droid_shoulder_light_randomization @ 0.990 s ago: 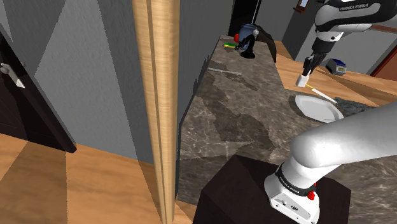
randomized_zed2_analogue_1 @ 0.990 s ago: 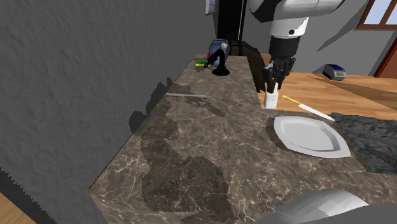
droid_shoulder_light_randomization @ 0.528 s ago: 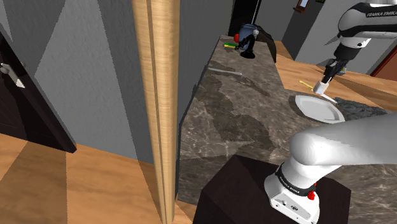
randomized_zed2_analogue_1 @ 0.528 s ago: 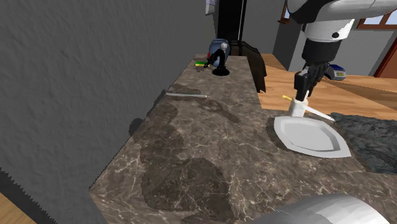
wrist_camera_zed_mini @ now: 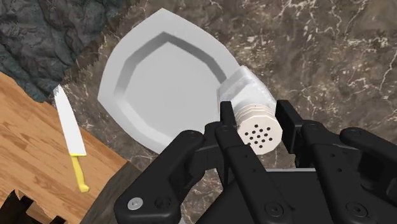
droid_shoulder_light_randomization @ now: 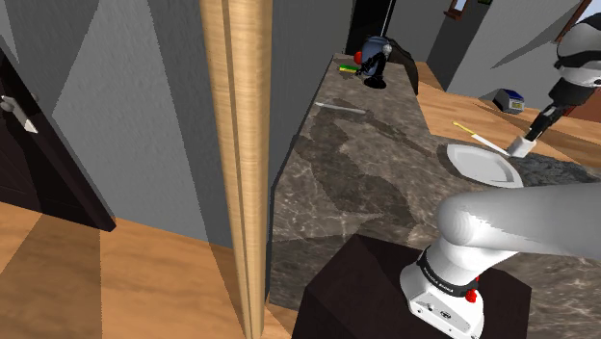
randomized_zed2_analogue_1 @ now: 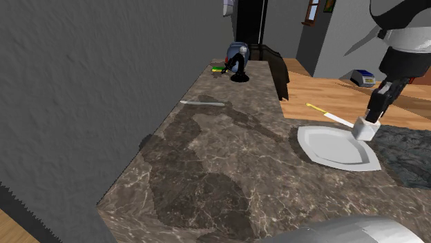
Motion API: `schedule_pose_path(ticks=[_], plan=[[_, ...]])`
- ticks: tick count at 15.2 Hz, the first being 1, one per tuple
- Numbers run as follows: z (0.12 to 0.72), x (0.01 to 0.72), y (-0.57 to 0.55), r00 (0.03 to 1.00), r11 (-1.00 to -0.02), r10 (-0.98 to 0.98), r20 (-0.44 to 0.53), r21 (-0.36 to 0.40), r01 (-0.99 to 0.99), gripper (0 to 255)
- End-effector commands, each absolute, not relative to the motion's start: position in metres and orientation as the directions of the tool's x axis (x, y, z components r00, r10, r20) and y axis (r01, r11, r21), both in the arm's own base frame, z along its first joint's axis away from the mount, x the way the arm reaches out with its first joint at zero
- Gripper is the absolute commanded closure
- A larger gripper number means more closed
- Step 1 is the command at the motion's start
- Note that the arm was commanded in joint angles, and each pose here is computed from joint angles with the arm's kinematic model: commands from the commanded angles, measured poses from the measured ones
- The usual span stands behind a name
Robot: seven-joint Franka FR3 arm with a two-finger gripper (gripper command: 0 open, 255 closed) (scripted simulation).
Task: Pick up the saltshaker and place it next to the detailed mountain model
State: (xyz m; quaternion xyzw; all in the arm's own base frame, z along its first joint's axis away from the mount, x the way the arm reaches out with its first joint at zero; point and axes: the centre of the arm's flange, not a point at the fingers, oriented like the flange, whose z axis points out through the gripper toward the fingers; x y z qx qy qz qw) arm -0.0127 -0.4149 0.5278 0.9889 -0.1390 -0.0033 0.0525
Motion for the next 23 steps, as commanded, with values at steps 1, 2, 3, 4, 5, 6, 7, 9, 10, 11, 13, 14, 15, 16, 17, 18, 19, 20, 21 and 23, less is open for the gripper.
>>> schedule_pose_path(ticks=[1,2,3,4,5,6,7,9,10,11,13,14,15,16,17,18,19,20,21,23], plan=[[0.530,-0.040,-0.417,0.962,-0.956,-0.275,0.007,0.104,-0.274,255],[0.530,-0.054,-0.418,0.962,-0.956,-0.275,0.007,0.104,-0.274,255],[0.530,-0.067,-0.419,0.962,-0.956,-0.275,0.007,0.104,-0.274,255],[0.530,-0.080,-0.419,0.962,-0.956,-0.275,0.007,0.104,-0.274,255],[0.530,-0.093,-0.420,0.962,-0.956,-0.275,0.007,0.104,-0.274,255],[0.530,-0.106,-0.421,0.962,-0.956,-0.275,0.007,0.104,-0.274,255],[0.530,-0.120,-0.422,0.962,-0.956,-0.275,0.007,0.104,-0.274,255],[0.530,-0.146,-0.423,0.962,-0.956,-0.275,0.007,0.104,-0.274,255],[0.530,-0.159,-0.424,0.962,-0.956,-0.275,0.007,0.104,-0.274,255],[0.530,-0.172,-0.424,0.962,-0.956,-0.275,0.007,0.104,-0.274,255],[0.530,-0.199,-0.426,0.962,-0.956,-0.275,0.007,0.104,-0.274,255],[0.530,-0.212,-0.426,0.962,-0.956,-0.275,0.007,0.104,-0.274,255],[0.530,-0.225,-0.427,0.962,-0.956,-0.275,0.007,0.104,-0.274,255],[0.530,-0.238,-0.428,0.962,-0.956,-0.275,0.007,0.104,-0.274,255],[0.530,-0.251,-0.429,0.962,-0.956,-0.275,0.007,0.104,-0.274,255],[0.530,-0.265,-0.429,0.962,-0.956,-0.275,0.007,0.104,-0.274,255],[0.530,-0.278,-0.430,0.962,-0.956,-0.275,0.007,0.104,-0.274,255],[0.530,-0.291,-0.431,0.962,-0.956,-0.275,0.007,0.104,-0.274,255],[0.530,-0.304,-0.431,0.962,-0.956,-0.275,0.007,0.104,-0.274,255],[0.530,-0.327,-0.433,0.962,-0.956,-0.275,0.007,0.104,-0.274,255]])
